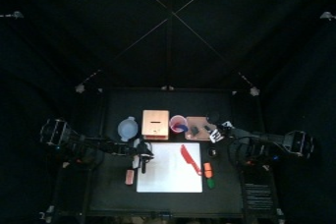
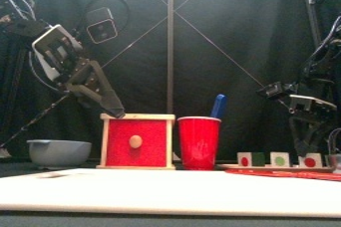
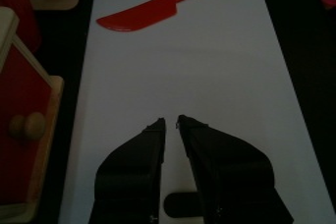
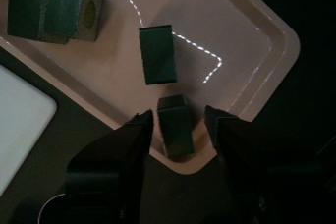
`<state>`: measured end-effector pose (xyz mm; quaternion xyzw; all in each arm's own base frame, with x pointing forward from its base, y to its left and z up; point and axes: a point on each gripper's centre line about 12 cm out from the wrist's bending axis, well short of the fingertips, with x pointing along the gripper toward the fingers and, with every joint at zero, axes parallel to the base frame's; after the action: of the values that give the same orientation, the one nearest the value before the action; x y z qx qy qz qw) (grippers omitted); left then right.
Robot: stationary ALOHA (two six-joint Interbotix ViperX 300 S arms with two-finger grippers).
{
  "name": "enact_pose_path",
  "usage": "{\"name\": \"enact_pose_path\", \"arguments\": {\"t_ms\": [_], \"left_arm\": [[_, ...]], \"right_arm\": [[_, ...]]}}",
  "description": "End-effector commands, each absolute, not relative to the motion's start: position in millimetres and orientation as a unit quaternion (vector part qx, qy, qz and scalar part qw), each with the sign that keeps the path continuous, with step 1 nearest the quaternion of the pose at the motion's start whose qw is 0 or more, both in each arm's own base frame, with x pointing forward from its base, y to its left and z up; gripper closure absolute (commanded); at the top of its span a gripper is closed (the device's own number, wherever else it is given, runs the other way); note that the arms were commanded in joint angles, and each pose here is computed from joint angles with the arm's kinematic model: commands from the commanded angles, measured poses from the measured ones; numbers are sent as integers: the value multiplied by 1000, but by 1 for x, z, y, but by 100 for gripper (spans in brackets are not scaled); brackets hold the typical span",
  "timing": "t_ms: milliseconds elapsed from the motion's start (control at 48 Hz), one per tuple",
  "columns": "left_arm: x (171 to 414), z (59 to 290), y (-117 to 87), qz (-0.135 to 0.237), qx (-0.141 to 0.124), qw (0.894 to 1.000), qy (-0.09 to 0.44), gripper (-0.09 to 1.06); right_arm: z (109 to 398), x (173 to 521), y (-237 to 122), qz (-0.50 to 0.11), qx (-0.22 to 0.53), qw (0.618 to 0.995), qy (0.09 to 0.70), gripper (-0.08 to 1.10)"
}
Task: Place sushi on board then cut the sushi with the knife then place the pieces on the plate
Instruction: Place the 4 sushi pieces on the plate
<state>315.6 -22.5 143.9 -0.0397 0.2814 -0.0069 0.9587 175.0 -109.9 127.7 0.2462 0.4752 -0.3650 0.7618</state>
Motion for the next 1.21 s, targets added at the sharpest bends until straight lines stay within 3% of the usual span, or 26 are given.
{"name": "enact_pose_path", "arguments": {"t_ms": [21, 333, 646, 917, 1208], "left_arm": [[318, 149, -21, -5, -41, 961, 273, 34], [319, 149, -21, -5, -40, 962, 272, 35], [319, 158, -22, -8, -41, 963, 266, 34], [311, 175, -23, -11, -44, 968, 248, 35], [295, 185, -20, -10, -47, 972, 229, 35]], "right_arm": [[140, 183, -115, -365, 245, 776, 453, 19], [197, 204, -104, -330, 220, 836, 378, 19], [228, 235, -32, -155, 153, 923, 316, 19], [235, 249, 4, -73, 109, 943, 304, 19], [232, 250, 7, -63, 92, 946, 304, 19]]}}
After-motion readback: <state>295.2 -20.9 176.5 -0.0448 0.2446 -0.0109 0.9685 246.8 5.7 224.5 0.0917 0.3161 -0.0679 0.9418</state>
